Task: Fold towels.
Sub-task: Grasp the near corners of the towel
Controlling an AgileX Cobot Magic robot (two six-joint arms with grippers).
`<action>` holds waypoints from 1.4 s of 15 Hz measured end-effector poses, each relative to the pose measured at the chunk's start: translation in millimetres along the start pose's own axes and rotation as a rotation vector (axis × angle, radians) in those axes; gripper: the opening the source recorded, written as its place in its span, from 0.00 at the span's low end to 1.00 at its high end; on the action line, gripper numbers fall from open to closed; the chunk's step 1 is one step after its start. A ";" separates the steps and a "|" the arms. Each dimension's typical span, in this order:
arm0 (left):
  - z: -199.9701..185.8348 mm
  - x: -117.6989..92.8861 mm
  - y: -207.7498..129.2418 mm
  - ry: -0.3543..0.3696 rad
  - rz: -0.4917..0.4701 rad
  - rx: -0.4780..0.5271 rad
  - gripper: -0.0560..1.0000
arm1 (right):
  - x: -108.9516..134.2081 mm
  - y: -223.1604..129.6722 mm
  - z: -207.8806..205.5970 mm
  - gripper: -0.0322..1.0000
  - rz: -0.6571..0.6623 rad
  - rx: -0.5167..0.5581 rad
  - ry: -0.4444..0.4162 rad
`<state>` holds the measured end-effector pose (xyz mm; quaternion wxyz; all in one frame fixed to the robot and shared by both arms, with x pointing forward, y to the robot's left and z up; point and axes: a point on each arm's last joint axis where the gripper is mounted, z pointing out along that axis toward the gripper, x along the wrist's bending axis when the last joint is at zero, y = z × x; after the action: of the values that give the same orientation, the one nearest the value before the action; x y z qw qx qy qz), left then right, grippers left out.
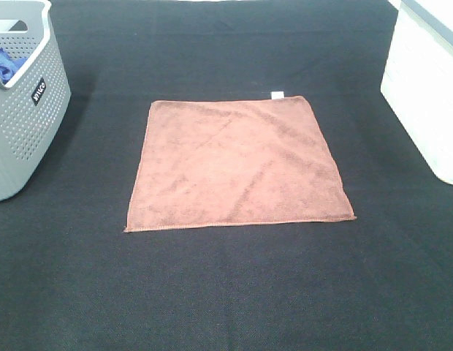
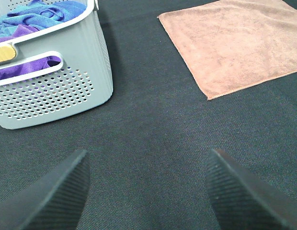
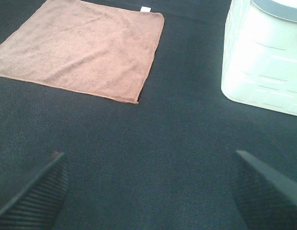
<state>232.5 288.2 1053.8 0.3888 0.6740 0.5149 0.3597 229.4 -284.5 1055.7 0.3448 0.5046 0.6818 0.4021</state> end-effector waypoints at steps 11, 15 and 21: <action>0.0 0.0 0.0 0.000 0.000 0.000 0.68 | 0.0 0.0 0.0 0.86 0.000 0.000 0.000; 0.0 0.0 0.0 0.000 0.000 0.000 0.68 | 0.0 0.0 0.0 0.86 0.000 0.000 0.000; 0.0 0.0 0.0 0.000 0.000 0.000 0.68 | 0.0 0.0 0.0 0.86 0.000 0.000 0.000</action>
<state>232.5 288.2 1053.8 0.3888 0.6740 0.5149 0.3597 229.4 -284.5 1055.7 0.3448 0.5046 0.6818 0.4021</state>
